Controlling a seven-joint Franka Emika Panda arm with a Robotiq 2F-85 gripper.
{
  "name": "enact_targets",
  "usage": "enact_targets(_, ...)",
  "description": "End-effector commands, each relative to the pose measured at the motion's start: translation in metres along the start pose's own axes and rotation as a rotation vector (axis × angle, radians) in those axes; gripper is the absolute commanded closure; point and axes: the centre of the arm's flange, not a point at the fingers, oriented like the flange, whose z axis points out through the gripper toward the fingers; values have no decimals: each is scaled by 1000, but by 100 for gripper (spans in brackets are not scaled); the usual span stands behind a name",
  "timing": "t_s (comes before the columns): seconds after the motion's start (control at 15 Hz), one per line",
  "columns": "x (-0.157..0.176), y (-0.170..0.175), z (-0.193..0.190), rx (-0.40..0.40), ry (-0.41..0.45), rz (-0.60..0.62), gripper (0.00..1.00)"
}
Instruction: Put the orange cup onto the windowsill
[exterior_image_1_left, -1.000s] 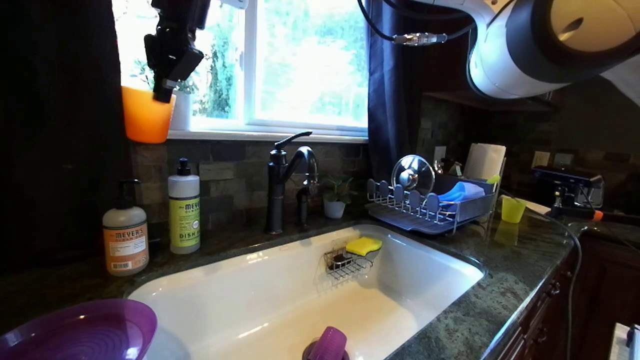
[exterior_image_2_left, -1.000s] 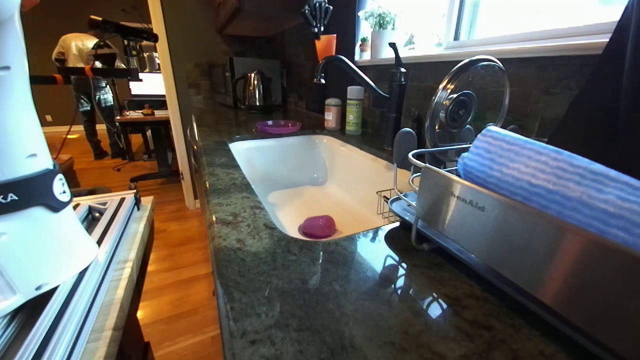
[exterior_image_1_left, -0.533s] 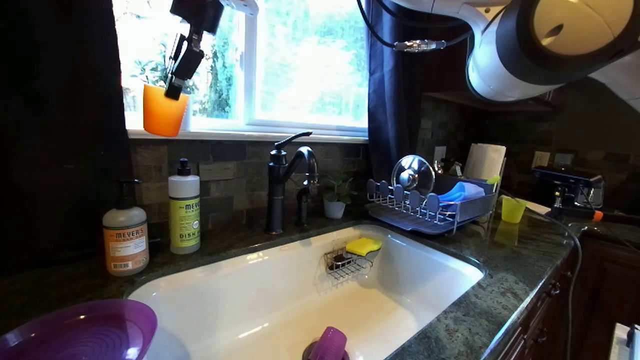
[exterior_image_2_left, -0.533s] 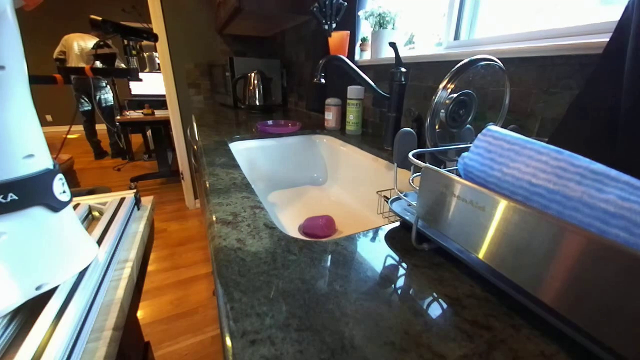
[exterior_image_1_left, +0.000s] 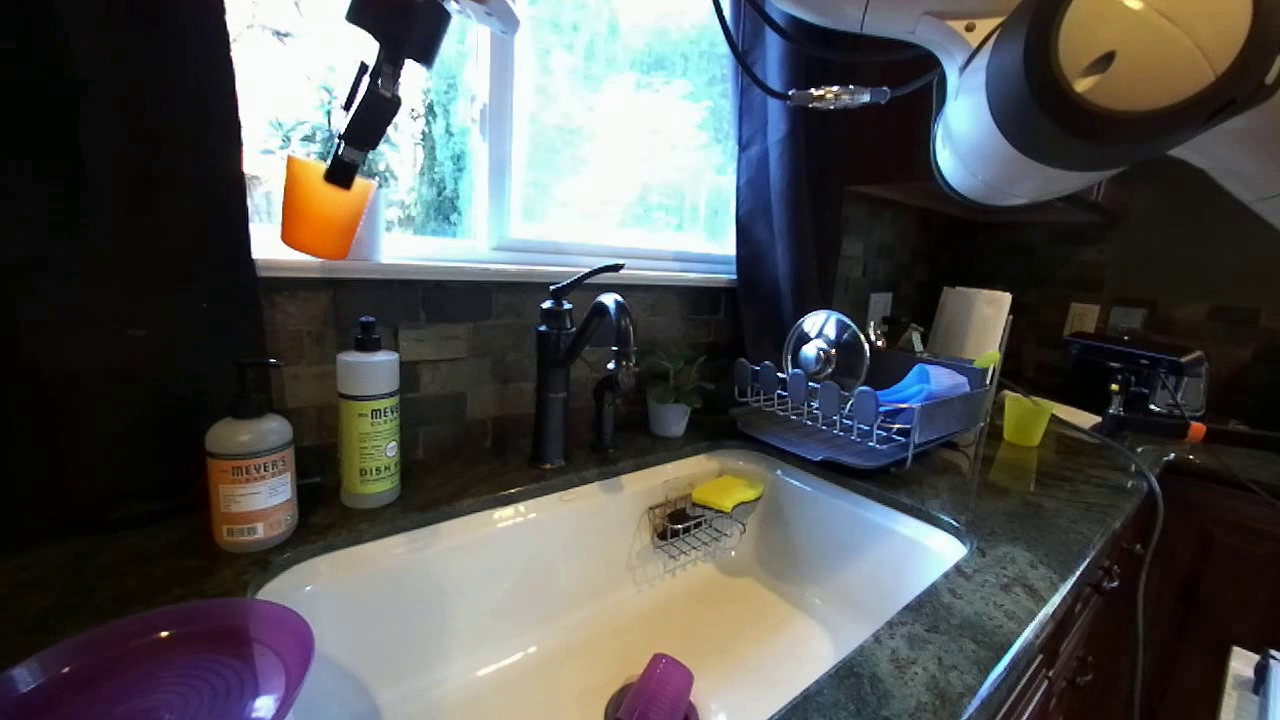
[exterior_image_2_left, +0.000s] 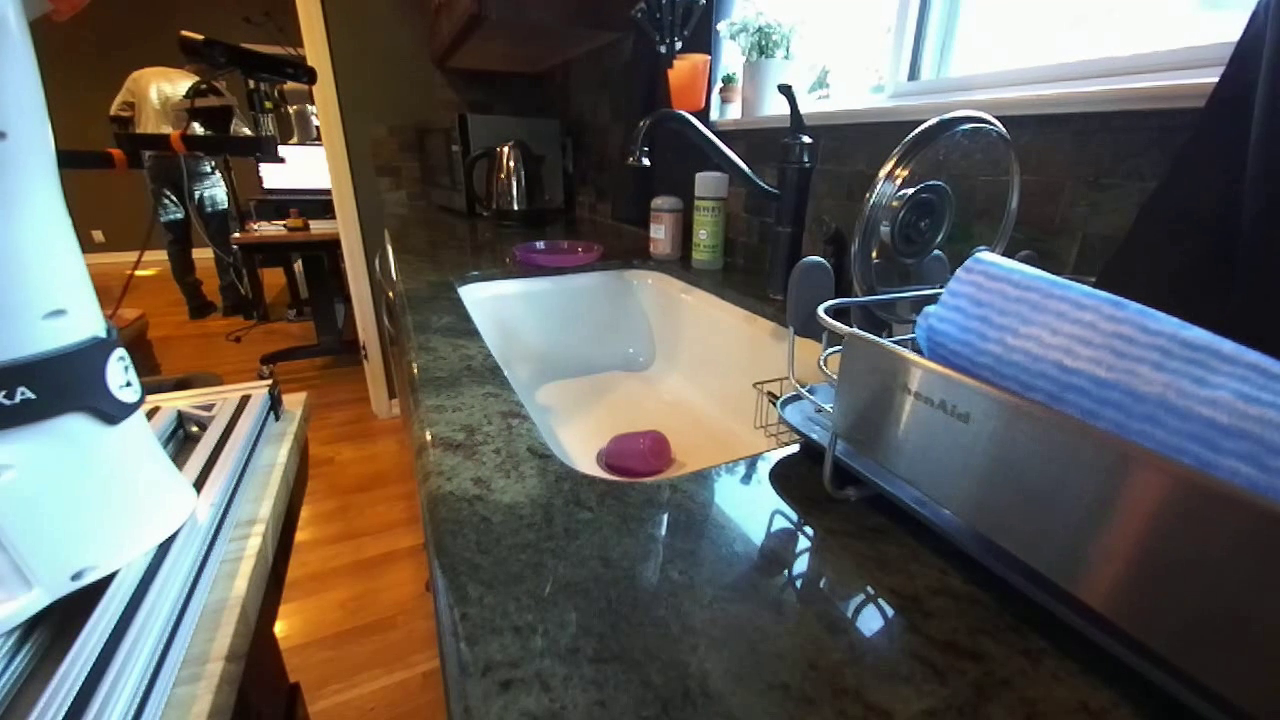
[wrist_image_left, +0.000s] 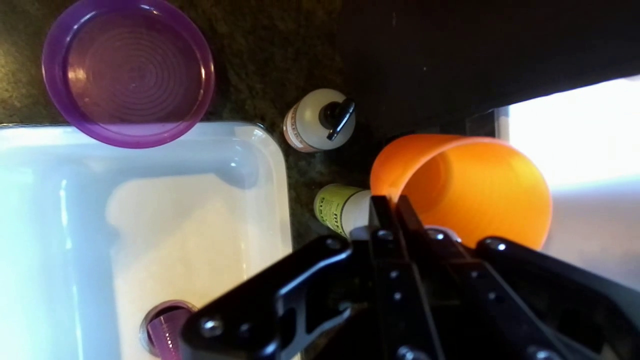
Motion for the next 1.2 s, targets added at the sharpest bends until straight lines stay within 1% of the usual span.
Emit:
enact_targets(0.0,0,0,0,0,0,1,96)
enact_targets(0.53,0,0,0,0,0,3,96)
enact_targets(0.6,-4,1,-2,0,6,28,99)
enact_targets(0.67,-6,7,-8,6,28,50,99)
enact_targets(0.87,-7,30,-24,-57,96,76,99)
enact_targets(1.07,-9,56,-45,-148,140,94,99)
enact_targets(1.13,-4,64,-54,-141,187,106,99)
